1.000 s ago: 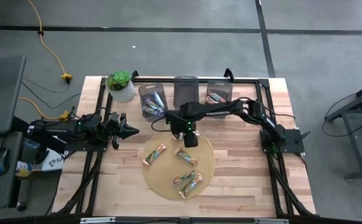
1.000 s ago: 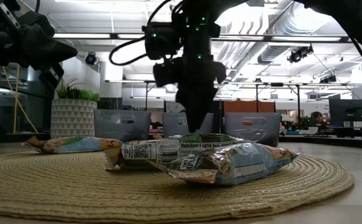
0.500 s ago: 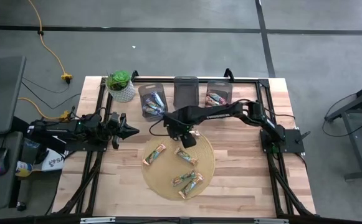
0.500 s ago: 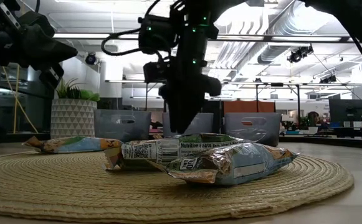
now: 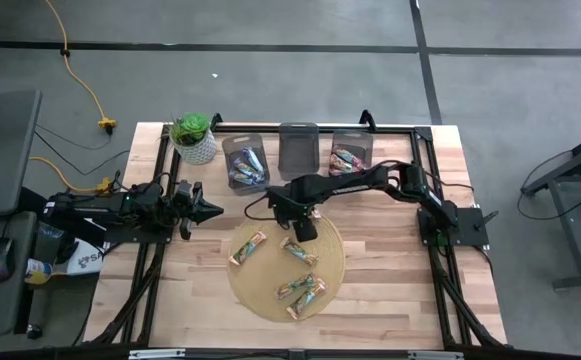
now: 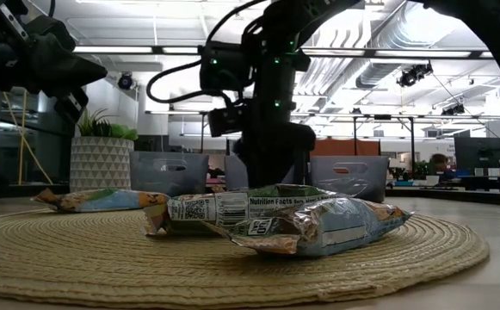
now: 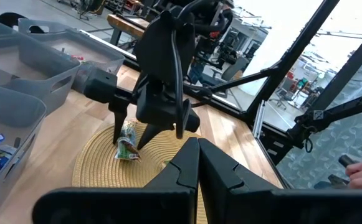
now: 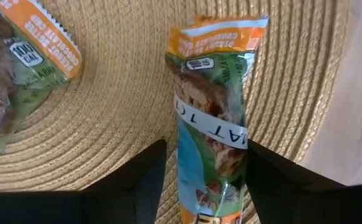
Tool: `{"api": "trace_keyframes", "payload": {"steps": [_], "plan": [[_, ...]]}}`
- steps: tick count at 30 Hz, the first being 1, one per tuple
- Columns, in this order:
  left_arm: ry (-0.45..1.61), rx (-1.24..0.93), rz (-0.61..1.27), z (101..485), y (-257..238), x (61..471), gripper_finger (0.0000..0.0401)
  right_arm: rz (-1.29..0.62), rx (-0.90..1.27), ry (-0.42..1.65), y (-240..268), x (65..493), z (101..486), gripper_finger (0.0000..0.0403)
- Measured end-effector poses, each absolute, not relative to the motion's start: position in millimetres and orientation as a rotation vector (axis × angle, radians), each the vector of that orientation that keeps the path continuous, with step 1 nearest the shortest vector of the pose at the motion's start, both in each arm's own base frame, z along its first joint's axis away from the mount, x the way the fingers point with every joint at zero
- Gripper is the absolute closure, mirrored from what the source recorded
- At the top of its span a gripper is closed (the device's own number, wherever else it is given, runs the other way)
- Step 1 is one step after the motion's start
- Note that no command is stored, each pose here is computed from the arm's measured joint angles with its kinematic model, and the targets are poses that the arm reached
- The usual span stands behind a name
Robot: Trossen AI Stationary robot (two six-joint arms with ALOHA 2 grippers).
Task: Pick and place Granola Bars by type
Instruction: Put the yellow granola bar into the center black bin
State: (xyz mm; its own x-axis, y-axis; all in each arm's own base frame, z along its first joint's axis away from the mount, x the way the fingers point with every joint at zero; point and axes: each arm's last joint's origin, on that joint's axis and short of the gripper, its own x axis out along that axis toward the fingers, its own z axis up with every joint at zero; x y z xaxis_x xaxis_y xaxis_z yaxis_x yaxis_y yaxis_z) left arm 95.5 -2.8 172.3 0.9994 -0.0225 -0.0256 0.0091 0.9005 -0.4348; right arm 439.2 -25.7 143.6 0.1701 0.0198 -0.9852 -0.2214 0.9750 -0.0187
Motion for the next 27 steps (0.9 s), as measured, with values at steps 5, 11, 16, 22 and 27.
{"api": "trace_keyframes", "payload": {"steps": [5, 11, 16, 22, 27], "plan": [[0.03, -0.449, -0.016, 172.3, -2.8, 95.5, 0.04, 0.159, -0.153, 1.386, -25.6, 438.9, 142.2, 0.0211], [0.03, -0.45, -0.016, 172.3, -2.8, 95.5, 0.04, 0.143, -0.134, 1.376, -25.6, 439.9, 142.2, 0.0231], [0.03, -0.45, -0.016, 172.3, -2.8, 95.5, 0.04, 0.133, -0.121, 1.375, -25.8, 440.1, 142.0, 0.0256], [0.03, -0.45, -0.016, 172.3, -2.8, 95.5, 0.04, 0.119, -0.104, 1.376, -25.6, 440.1, 141.7, 0.027], [0.03, -0.449, -0.016, 172.3, -2.8, 95.5, 0.04, 0.103, -0.085, 1.376, -25.6, 440.2, 141.6, 0.0278]]}}
